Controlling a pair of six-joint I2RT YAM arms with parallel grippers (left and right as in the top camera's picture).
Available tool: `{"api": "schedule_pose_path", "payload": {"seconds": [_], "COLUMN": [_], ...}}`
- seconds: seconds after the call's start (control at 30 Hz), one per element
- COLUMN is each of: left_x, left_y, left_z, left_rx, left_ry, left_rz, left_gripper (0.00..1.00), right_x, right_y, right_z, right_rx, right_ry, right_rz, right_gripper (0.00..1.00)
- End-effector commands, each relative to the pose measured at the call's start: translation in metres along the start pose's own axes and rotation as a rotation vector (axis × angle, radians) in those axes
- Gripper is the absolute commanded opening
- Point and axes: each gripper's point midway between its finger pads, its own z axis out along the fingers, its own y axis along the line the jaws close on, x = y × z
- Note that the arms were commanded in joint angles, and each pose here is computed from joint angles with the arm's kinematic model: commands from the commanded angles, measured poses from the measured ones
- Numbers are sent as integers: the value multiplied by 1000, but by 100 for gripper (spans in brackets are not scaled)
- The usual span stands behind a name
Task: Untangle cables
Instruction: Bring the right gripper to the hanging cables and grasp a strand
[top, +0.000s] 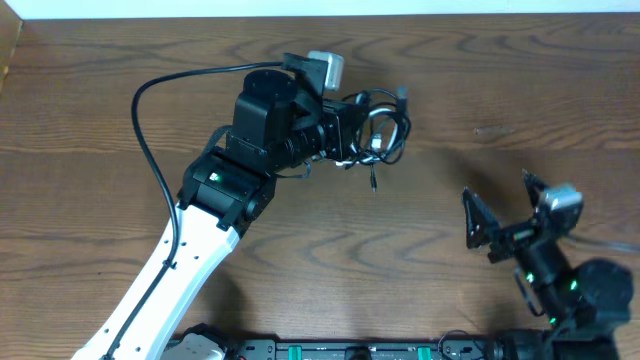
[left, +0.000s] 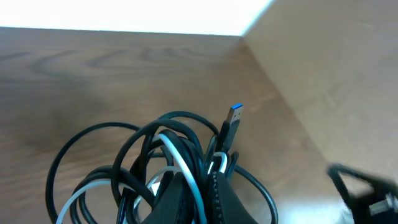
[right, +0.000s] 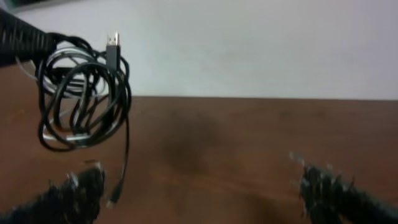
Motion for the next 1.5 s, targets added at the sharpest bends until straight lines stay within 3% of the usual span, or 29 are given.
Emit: {"api": "schedule_pose_path", "payload": {"seconds": [0.0, 0.3, 0.5, 0.67, 0.83, 1.03, 1.47], "left_x": [2, -19, -29, -32, -32, -36, -46], "left_y": [-18, -30, -22, -44, -47, -49, -43], "left_z": [-4, -46, -62, -74, -76, -77, -74], "left_rx": [110, 396, 446, 569, 587, 592, 545], "left_ry": [21, 24, 19, 19, 19, 2, -50], "left_rz": [71, 57, -10, 65, 82, 107, 118], "left_gripper": [8, 7, 7, 7, 7, 7, 7], "right_x": [-18, -40, -57, -44, -21, -22, -25], "right_y": [14, 68, 64, 52, 56, 79, 120], "right_z": [12, 24, 40, 67, 91, 106, 89], "right_rx": [-91, -462, -473, -455, -521, -669, -895], "right_ry": [63, 51, 8, 81, 169, 148, 130], "right_rz": [18, 5, 96, 258, 319, 303, 202], "right_gripper": [99, 99, 99, 96, 92, 90, 94]}}
